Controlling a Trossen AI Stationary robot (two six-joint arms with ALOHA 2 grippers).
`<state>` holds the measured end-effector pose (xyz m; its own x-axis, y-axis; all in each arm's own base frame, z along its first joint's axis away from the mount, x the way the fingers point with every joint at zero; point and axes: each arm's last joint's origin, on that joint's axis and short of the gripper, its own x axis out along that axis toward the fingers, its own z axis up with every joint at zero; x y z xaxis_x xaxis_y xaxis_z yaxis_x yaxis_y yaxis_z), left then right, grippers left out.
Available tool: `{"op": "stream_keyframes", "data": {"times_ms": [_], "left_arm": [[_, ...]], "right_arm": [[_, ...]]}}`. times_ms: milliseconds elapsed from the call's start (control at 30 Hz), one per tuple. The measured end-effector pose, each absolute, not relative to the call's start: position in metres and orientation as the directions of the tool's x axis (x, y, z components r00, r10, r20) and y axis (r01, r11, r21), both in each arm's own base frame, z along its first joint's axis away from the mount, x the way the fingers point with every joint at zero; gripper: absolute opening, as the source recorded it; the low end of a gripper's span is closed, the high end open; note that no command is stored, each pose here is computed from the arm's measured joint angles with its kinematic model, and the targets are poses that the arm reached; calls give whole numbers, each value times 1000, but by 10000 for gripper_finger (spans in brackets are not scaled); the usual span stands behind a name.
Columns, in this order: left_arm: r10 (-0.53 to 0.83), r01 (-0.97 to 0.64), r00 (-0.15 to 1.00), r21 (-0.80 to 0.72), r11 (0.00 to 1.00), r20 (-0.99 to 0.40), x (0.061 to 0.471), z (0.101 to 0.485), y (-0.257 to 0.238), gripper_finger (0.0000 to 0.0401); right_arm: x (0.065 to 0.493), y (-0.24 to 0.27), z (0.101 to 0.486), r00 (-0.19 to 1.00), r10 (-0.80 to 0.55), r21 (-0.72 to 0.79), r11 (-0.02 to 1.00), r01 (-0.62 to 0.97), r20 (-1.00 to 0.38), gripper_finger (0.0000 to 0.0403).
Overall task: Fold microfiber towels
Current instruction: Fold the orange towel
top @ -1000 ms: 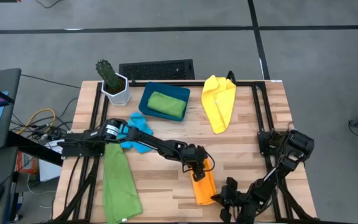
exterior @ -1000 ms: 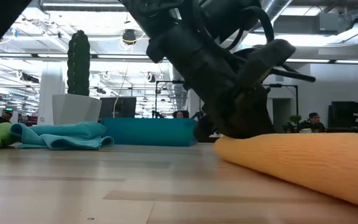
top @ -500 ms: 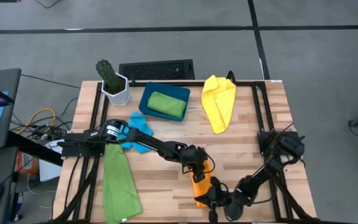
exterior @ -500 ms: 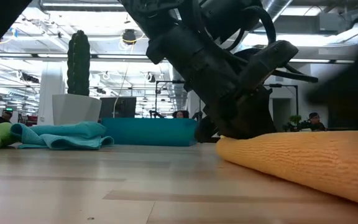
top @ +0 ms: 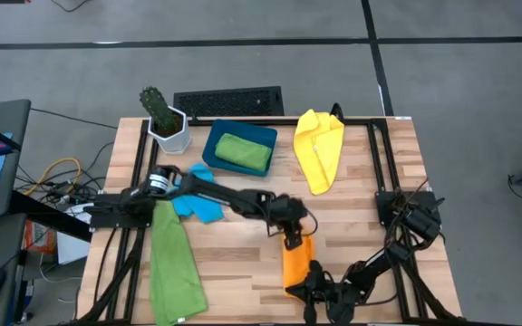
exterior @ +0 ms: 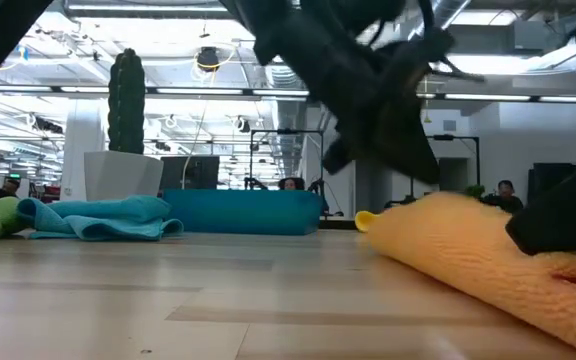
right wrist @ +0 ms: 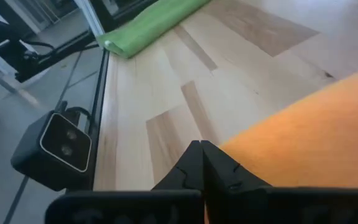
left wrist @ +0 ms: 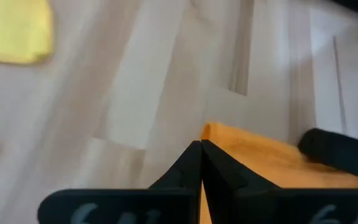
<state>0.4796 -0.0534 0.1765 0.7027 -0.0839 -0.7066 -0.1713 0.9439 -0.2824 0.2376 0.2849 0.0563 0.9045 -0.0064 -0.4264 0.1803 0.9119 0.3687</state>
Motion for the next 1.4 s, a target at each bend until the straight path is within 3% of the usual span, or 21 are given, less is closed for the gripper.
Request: {"op": "stream_keyframes", "data": {"times_ms": [267, 433, 567, 700, 900, 1233, 1400], "left_arm": [[-135, -75, 706, -263, 962, -696, 473, 192, -59, 0], [-140, -17, 694, -210, 977, -706, 463, 162, -83, 0], [-116, -21, 812, -228, 973, -572, 457, 147, -99, 0], [-25, -99, 851, -207, 973, -524, 445, 126, -94, 0], [-20, -125, 850, -239, 963, -527, 434, 109, -83, 0], [-25, -98, 864, -217, 971, -503, 435, 102, -89, 0], [-28, -88, 910, -259, 962, -414, 444, 133, -81, 0]], "right_arm": [[239, 284, 56, 904, -13, 368, 911, 187, -427, 20], [238, 284, 56, 903, -9, 359, 916, 181, -430, 15], [239, 284, 56, 902, -8, 357, 917, 179, -432, 22], [238, 284, 56, 901, -5, 357, 917, 177, -433, 20], [240, 283, 56, 901, -9, 358, 916, 181, -434, 18], [241, 283, 67, 906, 12, 393, 903, 172, -424, 17], [238, 283, 80, 904, 23, 394, 904, 163, -428, 16]]}}
